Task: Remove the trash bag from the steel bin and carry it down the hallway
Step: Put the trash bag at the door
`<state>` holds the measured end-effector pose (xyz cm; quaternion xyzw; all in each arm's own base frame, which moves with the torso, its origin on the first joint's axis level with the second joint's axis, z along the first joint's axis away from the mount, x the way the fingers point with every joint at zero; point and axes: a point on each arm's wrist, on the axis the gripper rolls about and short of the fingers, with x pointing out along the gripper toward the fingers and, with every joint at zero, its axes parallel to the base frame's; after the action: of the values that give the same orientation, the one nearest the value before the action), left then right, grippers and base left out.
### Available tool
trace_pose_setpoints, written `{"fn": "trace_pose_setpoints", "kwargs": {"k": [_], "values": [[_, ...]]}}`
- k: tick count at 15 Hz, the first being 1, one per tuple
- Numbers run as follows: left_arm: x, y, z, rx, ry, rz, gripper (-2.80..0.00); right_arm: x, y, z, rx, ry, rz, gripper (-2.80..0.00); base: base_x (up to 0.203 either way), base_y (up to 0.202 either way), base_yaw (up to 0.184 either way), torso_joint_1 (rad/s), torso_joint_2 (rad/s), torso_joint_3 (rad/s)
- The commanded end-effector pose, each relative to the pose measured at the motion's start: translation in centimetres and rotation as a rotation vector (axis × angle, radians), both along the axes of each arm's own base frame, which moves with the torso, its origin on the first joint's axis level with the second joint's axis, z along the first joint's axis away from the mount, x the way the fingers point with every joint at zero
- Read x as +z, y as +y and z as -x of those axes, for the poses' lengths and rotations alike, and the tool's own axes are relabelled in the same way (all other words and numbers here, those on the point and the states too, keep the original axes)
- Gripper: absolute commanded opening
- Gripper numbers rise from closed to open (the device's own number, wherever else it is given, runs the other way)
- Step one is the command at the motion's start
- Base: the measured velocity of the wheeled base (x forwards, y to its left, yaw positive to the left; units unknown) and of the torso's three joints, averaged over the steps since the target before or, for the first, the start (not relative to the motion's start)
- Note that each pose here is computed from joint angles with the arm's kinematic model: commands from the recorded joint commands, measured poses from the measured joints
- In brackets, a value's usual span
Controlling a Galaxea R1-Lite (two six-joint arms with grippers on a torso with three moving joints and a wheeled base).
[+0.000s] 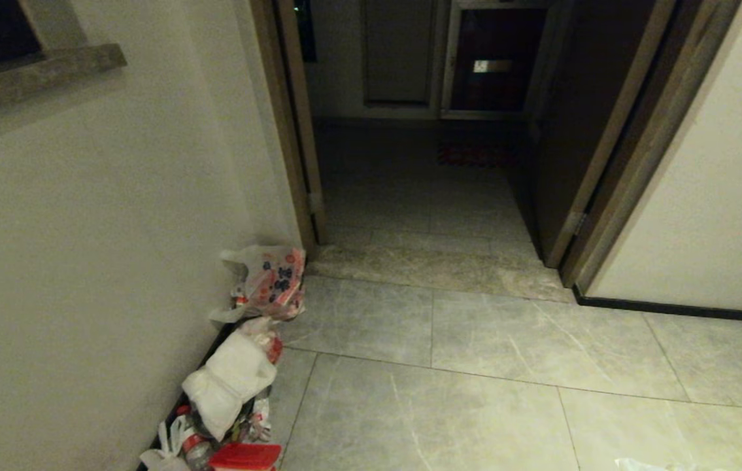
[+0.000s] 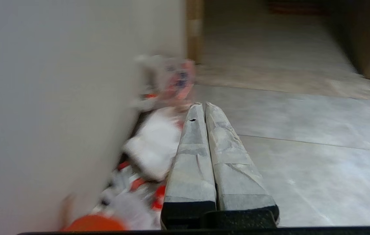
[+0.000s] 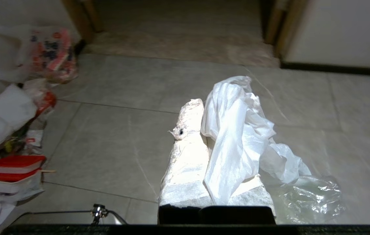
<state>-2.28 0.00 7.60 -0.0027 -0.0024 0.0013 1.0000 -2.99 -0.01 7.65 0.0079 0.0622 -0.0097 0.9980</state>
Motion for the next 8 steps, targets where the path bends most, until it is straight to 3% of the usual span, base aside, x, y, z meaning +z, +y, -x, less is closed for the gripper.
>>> {"fn": "trace_pose_setpoints", "kwargs": {"k": [1,8], "values": [[0.00,0.00,-0.01,-0.001,0.002,0.001,-2.80,-0.02,0.00,-0.01,-0.002,0.003,-0.001,-2.80,0.001,-0.011,0.159,0.008,-0.02,-0.022],[0.00,0.00,-0.01,0.000,0.002,0.001,-2.80,-0.02,0.00,-0.01,-0.003,0.002,0.001,-2.80,0.001,-0.008,0.172,0.005,0.00,-0.003]]}}
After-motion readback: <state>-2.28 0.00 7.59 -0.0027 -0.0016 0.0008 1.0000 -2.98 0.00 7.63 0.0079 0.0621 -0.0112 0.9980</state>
